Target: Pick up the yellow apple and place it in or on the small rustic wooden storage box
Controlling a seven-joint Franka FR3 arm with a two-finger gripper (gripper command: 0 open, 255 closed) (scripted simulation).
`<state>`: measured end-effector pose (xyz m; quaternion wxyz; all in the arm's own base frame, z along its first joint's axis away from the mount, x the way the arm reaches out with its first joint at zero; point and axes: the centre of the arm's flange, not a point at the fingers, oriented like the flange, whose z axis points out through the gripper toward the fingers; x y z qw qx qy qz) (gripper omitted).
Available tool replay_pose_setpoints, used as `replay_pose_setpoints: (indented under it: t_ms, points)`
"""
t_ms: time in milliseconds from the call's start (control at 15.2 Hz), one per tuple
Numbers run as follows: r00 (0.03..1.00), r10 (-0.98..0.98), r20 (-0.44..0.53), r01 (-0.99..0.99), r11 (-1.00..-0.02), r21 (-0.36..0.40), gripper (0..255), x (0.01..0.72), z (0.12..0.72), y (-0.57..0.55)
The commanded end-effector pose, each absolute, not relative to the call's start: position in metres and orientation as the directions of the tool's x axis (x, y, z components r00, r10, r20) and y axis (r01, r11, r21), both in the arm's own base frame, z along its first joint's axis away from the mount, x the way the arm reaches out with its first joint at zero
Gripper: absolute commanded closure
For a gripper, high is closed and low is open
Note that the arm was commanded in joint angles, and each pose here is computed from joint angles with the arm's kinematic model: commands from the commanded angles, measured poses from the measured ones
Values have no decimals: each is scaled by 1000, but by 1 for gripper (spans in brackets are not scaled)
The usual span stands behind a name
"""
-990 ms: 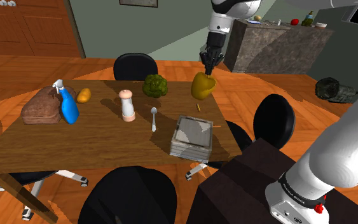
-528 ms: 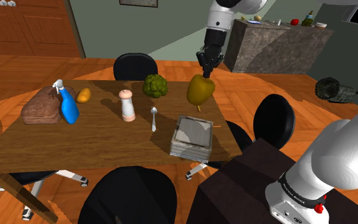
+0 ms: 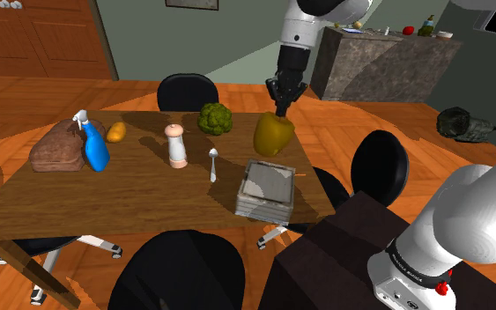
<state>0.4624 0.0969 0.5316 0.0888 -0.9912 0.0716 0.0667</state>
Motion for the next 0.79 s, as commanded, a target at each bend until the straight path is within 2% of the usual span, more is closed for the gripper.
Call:
replay_pose_setpoints:
  t_ms: [0,726]
  points:
    - [981,-130,-144,-154,-974,-167,255,462,522,98]
    - [981,-130,-144,-154,-974,-167,255,462,464,98]
